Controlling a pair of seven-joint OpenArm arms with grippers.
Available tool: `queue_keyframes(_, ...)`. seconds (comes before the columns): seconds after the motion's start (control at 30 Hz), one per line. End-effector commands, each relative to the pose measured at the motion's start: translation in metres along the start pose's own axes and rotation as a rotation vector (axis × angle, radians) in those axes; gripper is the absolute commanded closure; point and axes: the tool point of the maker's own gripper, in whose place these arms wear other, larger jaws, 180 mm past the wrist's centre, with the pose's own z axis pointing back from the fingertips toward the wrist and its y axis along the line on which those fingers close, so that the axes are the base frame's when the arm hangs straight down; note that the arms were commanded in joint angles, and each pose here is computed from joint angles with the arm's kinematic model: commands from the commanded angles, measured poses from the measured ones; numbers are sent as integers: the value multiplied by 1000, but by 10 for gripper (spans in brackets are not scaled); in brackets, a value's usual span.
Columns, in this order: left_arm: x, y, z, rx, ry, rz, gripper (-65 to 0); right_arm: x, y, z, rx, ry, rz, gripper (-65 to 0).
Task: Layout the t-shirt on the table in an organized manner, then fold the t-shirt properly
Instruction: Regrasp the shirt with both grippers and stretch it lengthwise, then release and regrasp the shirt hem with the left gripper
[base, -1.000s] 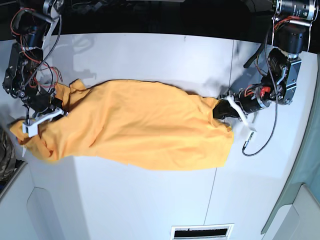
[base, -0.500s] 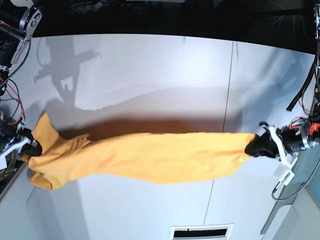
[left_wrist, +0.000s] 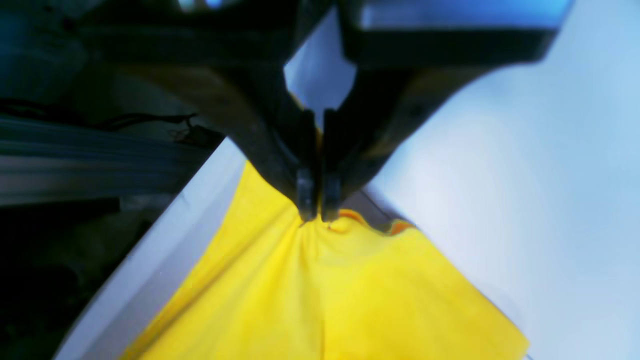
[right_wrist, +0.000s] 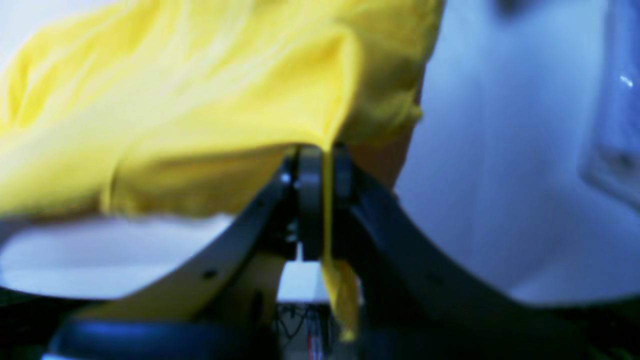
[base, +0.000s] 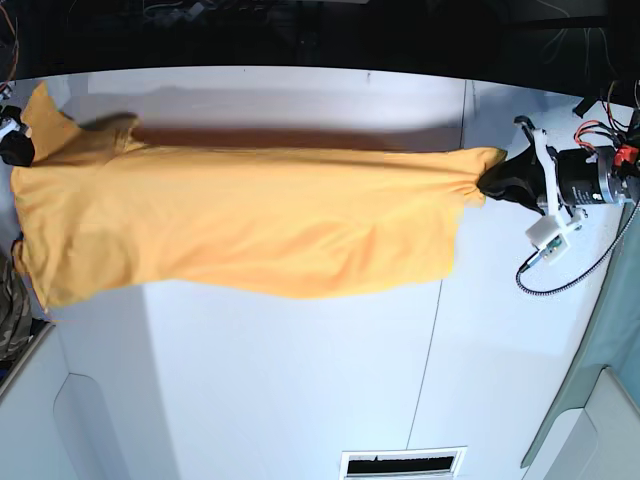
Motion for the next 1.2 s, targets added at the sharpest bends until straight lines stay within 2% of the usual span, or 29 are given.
queue_keyframes(0.0,0,2,4,10,2,-16,0,4,-3,6,-4,-17,14,0)
queue_keyframes(0.03,-7,-2,2,6,15,-8,0,-4,-6,6,-7,4,4,0)
queue_keyframes(0.13,-29,-15,-8,-14,47,34,-143,-25,-17,3,-26,54,-30,-8)
queue_keyframes(0.23,-49,-26,-20,-41,61,113,-253,-41,-26,-5,-32,73,-93,-228)
queue_keyframes(0.3,-57,-29,-26,-49,64,156,-286,-49,-30,-11,-31,66,-139,-304)
queue_keyframes(0.4,-53,-25,-28,-45,46,165,-286,-49,-30,-14,-27,48,-157,-306)
queue_keyframes(0.5,-27,-8,-22,-9,-37,151,-286,-29,-28,-12,-25,-37,-139,-306)
queue_keyframes(0.63,20,28,-5,94,-190,120,-286,13,-18,-16,-7,-145,-103,-306)
queue_keyframes(0.8,43,80,-6,241,-249,146,-286,81,-13,-31,-58,-296,-103,-306)
queue_keyframes(0.93,50,120,-25,280,-283,274,-286,120,-15,-60,-153,-305,-79,-306)
queue_keyframes(1.17,46,174,-48,313,-274,482,-286,156,-12,-118,-237,-215,-9,-306)
